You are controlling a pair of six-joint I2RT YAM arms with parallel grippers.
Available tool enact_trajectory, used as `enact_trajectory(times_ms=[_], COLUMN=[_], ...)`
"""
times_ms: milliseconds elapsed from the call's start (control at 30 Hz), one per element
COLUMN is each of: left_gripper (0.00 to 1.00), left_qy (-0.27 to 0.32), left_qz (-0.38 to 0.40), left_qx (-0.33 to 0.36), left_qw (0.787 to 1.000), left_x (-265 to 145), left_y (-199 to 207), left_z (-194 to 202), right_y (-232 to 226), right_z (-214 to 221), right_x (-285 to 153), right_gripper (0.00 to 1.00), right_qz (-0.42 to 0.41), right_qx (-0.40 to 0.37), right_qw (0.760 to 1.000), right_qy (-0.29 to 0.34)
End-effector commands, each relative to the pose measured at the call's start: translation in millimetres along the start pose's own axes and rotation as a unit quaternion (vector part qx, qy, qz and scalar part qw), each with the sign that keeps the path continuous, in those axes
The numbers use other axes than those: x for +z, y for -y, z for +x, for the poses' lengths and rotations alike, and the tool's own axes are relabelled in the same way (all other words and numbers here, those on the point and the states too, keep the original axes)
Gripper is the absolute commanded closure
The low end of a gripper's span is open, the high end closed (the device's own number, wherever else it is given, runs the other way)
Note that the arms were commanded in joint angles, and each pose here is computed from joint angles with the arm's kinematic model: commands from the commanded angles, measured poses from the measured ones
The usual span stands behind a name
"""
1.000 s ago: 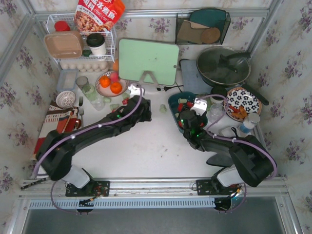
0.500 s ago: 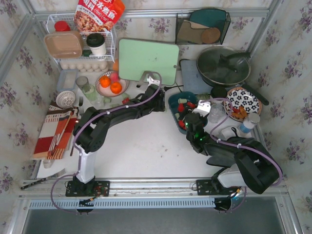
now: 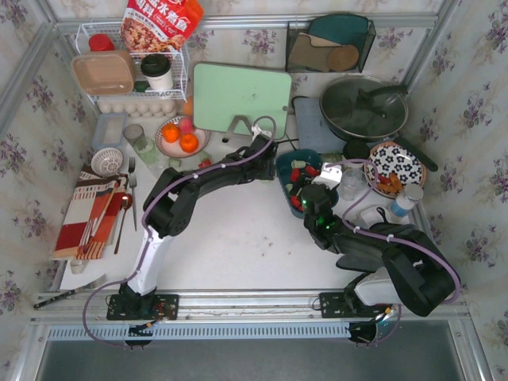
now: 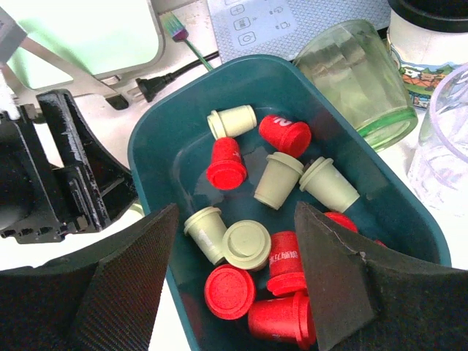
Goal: Mix the coffee capsules in the storage basket
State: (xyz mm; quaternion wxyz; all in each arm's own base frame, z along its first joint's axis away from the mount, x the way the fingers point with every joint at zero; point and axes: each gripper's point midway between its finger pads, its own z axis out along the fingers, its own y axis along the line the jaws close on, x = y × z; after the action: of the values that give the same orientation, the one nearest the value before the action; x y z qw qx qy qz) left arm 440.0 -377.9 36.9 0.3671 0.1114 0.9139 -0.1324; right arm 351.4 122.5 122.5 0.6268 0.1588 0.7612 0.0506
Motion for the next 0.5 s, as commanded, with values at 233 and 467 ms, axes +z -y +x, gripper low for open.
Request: enact_trajectory(times_ms=[233, 467], left_gripper=[0.56, 0.73], left_qy=[-0.035, -0.008], left_qz=[-0.079, -0.063], left_qx=[-0.006, -0.014], left_qw=[0.996, 0.998], left_x=[-1, -22], left_y=[-31, -26], left_z=[23, 7], right_y=[-9, -8], right_z=[-10, -10], right_x=[0, 0], right_gripper=[0.27, 0.27], right_qz=[-0.018, -0.015], right_qx=[0.012, 0.010], right_qw=[1.000, 1.000], right_qy=[0.013, 0.014])
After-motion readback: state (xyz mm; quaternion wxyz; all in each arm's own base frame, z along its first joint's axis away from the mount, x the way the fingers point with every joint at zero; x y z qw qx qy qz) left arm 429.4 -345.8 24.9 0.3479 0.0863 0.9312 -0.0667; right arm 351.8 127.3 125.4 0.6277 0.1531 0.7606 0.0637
